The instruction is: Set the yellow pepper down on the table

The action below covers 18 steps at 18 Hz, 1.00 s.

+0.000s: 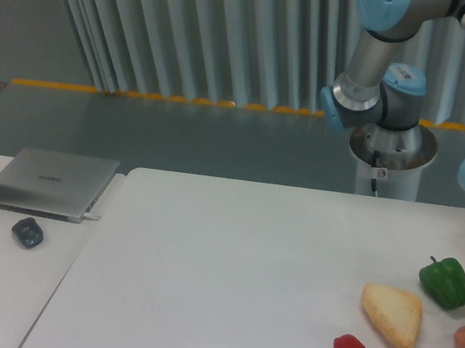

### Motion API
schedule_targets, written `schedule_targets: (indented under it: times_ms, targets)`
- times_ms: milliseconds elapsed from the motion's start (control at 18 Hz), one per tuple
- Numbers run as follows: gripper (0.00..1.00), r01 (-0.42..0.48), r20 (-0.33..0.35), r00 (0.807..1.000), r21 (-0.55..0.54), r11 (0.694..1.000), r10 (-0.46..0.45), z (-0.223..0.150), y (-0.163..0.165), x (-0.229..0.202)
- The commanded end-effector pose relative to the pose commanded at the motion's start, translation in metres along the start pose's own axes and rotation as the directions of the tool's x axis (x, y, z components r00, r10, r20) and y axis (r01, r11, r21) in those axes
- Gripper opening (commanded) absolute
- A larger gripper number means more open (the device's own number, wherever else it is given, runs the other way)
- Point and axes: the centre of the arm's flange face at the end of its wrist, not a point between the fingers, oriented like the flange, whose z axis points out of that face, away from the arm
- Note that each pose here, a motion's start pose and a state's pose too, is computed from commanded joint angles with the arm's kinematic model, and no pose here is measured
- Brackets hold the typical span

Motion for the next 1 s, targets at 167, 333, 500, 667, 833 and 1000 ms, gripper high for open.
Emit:
schedule_targets:
  times_ms: [167,333,500,667,833,1000]
  targets:
    - [1.0,0.0,0.024,1.0,0.014,1.0,-0.001,-0.023,0.001,0.004]
    - [1.0,0.006,-0.005,1.0,0.079,0.997,-0.006,-0.065,0.001,0.019]
    - [1.0,-0.057,-0.09,0.994,0.092,0.994,0.066,-0.091,0.008,0.032]
    - [1.0,-0.241,-0.099,0.963,0.106,0.965,0.251,-0.114,0.014,0.037]
    - [1.0,-0.354,-0.092,0.926,0.114,0.928,0.365,-0.116,0.018,0.037]
    - [1.0,-0.474,-0.083,0.871,0.119,0.873,0.484,-0.119,0.02,0.039]
